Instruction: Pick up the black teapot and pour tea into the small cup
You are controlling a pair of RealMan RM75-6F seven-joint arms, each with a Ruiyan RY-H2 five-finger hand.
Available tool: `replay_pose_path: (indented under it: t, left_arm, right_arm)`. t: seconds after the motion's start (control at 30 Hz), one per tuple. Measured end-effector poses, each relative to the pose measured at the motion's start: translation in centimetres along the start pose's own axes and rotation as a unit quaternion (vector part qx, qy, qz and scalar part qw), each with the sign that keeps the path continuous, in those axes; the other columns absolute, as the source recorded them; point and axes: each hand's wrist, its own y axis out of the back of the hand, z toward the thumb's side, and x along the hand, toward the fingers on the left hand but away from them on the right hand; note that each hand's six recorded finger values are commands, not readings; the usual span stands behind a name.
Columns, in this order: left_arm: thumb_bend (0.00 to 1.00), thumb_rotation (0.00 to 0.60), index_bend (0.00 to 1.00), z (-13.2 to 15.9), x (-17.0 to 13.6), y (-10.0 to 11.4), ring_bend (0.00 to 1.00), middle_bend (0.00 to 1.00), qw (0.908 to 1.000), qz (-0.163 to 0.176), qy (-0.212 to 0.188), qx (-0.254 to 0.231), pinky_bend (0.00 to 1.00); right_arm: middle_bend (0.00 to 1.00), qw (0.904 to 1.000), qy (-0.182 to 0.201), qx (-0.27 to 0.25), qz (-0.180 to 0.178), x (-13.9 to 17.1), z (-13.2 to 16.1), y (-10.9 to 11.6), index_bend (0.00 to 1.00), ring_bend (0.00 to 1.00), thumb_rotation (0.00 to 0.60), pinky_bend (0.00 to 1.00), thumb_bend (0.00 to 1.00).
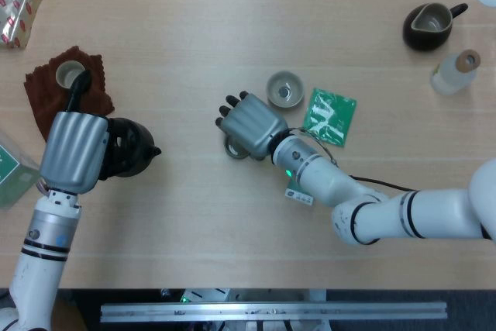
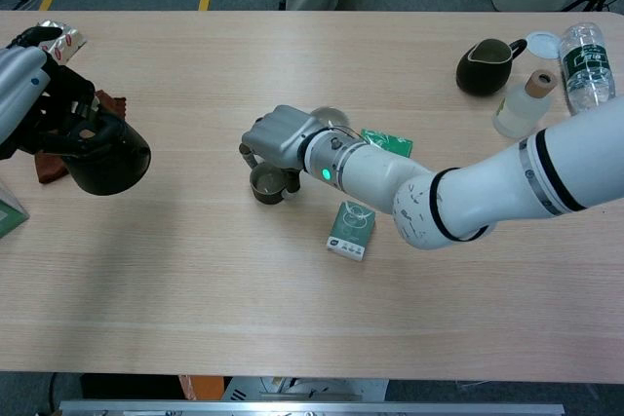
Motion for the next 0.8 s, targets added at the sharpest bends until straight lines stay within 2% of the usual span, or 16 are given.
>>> replay_pose_path:
  t: [0.17, 0.37, 0.63, 0.8]
  left_arm:
    - [0.30, 0.541, 0.87, -0.1, 0.0, 0.0, 0.77, 0.98, 1.0000, 0.000, 0.000, 0.000, 0.06]
    - [0.30, 0.546, 0.87, -0.1, 0.0, -0.1, 0.77, 0.98, 1.0000, 0.000, 0.000, 0.000, 0.06]
    - [0.30, 0.544, 0.87, -0.2, 0.0, 0.1, 0.77, 0.98, 1.0000, 0.000, -0.001, 0.000, 0.06]
    - [0.30, 0.541, 0.87, -0.1, 0.1, 0.0, 0.77, 0.98, 1.0000, -0.001, -0.003, 0.002, 0.06]
  right_arm:
    - [0.27, 1.0000, 0.000, -0.005, -0.001, -0.1, -0.2, 0.2, 0.25, 0.14, 0.600, 0.22, 0.18]
    - [0.23, 1.0000, 0.000, -0.008, -0.004, -0.1, -0.5, 0.4, 0.17, 0.13, 0.600, 0.18, 0.18]
    - [0.21, 0.9997, -0.001, -0.018, -0.014, 0.3, -1.3, 1.2, 0.15, 0.12, 0.600, 0.16, 0.19]
    - [0.21, 0.9993, -0.012, -0.016, -0.031, 1.7, -3.9, 2.5, 0.14, 0.11, 0.600, 0.16, 0.19]
